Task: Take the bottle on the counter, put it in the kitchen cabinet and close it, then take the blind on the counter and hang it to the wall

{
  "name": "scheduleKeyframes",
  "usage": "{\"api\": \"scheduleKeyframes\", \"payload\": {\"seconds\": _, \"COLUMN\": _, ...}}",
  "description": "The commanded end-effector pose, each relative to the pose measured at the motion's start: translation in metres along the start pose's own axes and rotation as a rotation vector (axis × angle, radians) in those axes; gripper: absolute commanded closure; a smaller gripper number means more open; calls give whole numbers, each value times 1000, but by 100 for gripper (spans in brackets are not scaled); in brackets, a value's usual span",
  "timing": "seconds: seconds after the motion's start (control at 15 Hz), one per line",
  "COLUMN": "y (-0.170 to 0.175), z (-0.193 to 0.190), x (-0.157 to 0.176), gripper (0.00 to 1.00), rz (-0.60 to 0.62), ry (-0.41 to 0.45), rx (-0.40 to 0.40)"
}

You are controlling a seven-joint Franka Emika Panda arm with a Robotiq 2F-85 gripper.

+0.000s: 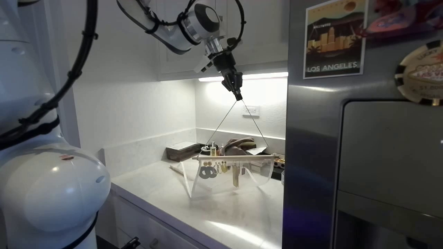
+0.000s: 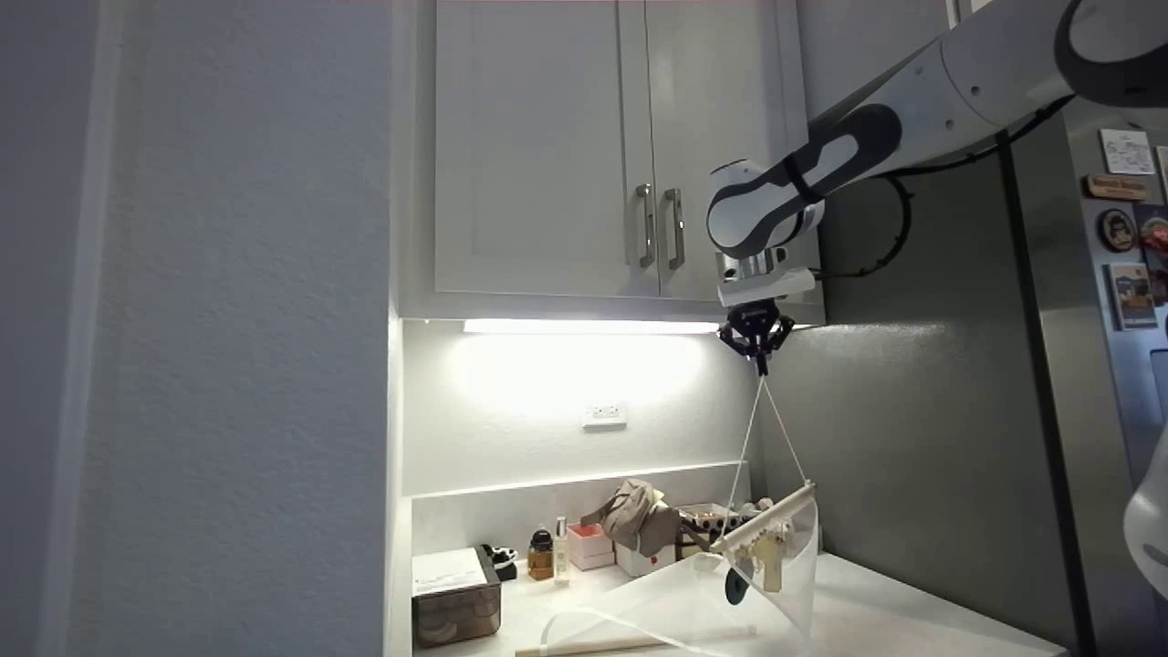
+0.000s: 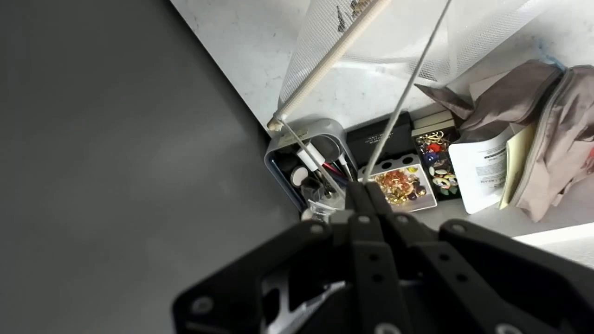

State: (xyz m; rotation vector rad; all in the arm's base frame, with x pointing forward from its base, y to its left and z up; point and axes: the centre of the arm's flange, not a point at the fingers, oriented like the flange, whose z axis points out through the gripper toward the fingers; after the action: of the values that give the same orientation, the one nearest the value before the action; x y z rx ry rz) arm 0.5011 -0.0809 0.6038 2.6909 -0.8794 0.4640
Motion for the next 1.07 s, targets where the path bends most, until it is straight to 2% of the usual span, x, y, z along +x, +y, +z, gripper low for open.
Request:
{"api": "scheduleKeyframes", "payload": {"seconds": 0.0, "y": 4, "z": -19, "x": 33, "gripper": 100, "rz": -86, "ry": -12, "rx": 13}}
{"api": "scheduleKeyframes", "payload": {"seconds": 0.27, "y": 11, "z": -32, "x": 51, "gripper": 100, "rz": -176, "ry": -10, "rx": 9}}
{"api": "scheduleKeyframes", "payload": {"seconds": 0.67, "y": 29, "z": -48, "x": 72, "gripper": 100, "rz": -321, "ry": -64, "rx": -10}}
{"api": "scheduleKeyframes", "payload": {"seconds": 1.0, "y": 50, "z": -71, "x": 89, "gripper": 100, "rz": -362, "ry": -45, "rx": -18}}
